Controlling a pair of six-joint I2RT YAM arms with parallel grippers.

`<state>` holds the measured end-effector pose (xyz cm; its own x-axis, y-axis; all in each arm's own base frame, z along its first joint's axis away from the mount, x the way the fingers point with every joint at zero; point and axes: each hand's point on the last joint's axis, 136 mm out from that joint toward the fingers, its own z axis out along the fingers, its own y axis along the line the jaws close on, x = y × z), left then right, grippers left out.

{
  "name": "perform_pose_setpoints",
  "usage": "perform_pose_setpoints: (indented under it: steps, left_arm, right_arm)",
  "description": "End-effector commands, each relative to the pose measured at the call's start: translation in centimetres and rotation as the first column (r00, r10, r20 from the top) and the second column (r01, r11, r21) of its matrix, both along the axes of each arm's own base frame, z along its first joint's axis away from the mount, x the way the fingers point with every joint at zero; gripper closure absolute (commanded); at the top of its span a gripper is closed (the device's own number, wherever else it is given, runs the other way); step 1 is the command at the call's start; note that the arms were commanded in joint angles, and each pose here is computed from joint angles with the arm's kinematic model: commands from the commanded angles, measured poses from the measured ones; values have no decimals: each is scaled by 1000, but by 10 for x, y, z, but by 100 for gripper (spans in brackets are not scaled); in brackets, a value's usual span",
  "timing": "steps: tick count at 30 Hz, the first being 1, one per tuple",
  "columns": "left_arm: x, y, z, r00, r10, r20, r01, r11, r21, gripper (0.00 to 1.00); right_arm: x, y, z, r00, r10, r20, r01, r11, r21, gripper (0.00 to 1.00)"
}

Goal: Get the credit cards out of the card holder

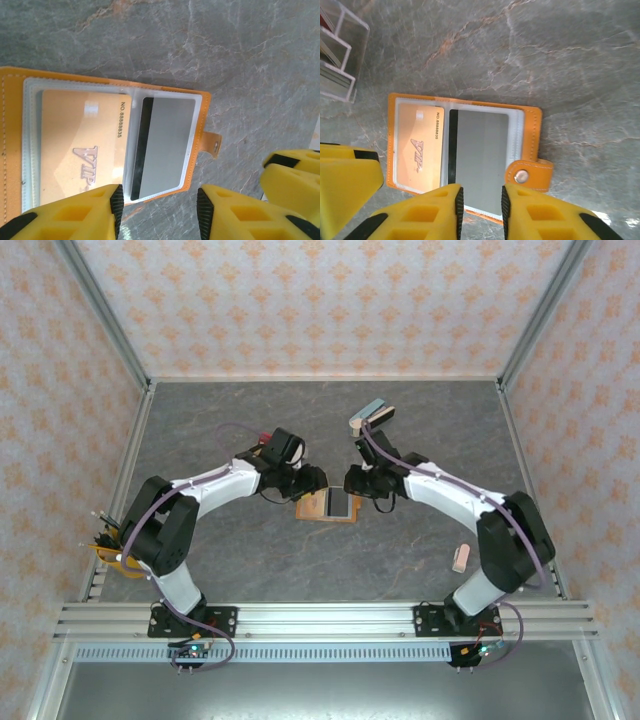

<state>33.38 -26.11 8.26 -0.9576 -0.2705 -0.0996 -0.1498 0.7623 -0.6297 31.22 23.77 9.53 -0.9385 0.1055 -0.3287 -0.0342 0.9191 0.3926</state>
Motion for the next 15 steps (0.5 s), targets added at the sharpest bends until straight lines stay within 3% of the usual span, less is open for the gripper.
perform_pose_setpoints:
  steps: [1,7,15]
  left_arm:
    - [-2,-2,-7,1000,2,-12,-2,1000,-1,52]
    - [-3,-11,-13,999,-38,-30,37,999,-30,54]
    - [-3,-23,-23,995,-89,-39,88,996,-12,66]
  right_arm:
    - [-5,7,-9,999,22,-50,-23,999,-34,75]
    - [-7,10,-33,993,28,-119,-38,996,-81,82]
    - [-6,0,-57,986,11,-169,-41,984,-173,85]
